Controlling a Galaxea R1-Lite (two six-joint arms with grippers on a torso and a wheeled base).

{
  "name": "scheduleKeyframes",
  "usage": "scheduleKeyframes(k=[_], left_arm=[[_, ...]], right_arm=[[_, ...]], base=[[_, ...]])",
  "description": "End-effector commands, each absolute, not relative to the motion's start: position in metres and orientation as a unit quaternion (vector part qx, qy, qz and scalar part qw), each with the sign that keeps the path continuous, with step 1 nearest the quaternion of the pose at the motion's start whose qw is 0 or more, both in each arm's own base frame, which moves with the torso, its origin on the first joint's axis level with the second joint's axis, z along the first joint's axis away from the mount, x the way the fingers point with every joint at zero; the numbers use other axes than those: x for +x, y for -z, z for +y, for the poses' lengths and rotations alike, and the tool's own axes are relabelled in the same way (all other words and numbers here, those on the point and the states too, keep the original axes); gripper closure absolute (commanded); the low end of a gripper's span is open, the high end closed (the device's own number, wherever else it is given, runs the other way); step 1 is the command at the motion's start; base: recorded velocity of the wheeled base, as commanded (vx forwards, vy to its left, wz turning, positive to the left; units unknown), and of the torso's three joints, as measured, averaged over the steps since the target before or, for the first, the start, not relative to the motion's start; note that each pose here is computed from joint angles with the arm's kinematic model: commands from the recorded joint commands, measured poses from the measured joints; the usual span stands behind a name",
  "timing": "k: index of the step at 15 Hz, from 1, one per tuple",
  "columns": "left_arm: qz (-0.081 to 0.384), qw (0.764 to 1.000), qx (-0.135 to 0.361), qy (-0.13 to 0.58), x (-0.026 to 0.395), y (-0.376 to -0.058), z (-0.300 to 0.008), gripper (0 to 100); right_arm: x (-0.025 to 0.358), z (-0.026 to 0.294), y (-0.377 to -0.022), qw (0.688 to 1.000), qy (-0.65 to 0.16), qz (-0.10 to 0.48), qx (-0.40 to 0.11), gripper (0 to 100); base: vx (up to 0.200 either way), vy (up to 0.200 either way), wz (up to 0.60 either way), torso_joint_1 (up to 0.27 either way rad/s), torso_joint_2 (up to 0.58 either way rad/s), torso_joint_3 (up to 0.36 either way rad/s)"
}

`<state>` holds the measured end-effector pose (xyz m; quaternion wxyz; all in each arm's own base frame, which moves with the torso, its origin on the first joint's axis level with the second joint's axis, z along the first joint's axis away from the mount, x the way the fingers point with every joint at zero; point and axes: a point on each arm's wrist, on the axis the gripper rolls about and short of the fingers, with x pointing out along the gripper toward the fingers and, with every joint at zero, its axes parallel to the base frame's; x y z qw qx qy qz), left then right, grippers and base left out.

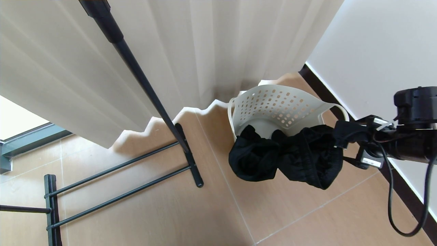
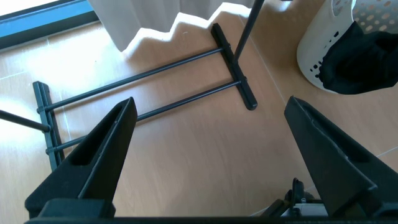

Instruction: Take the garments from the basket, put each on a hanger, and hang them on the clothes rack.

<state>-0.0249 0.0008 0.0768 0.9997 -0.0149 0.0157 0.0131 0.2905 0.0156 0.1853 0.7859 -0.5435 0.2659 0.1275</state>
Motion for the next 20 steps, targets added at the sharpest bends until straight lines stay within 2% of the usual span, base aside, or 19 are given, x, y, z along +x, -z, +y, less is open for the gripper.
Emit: scheduleKeyframes(k=[1, 8, 15, 20], left_arm=[[0.016, 1.000, -0.015, -0.013, -0.025, -0.077, 0.001, 0], [0.016, 1.000, -0.015, -0.013, -0.025, -0.077, 0.001, 0], [0.016, 1.000, -0.015, -0.013, -0.025, -0.077, 0.001, 0], [0.016, 1.000, -0.015, -0.013, -0.025, -0.077, 0.001, 0]], right_arm=[[0.327, 0.022, -0.161, 0.775, -0.148, 0.288, -0.544, 0], [0.408, 0.031, -0.140, 0.776, -0.122, 0.284, -0.550, 0], [0.436, 0.037, -0.142, 0.786, -0.095, 0.267, -0.549, 0], [0.463, 0.040, -0.122, 0.787, -0.088, 0.269, -0.548, 0]], base=[[0.000, 0.000, 0.00, 0.000, 0.00, 0.000], [0.000, 0.000, 0.00, 0.000, 0.00, 0.000], [0.000, 0.000, 0.00, 0.000, 0.00, 0.000], [0.000, 0.000, 0.00, 0.000, 0.00, 0.000]])
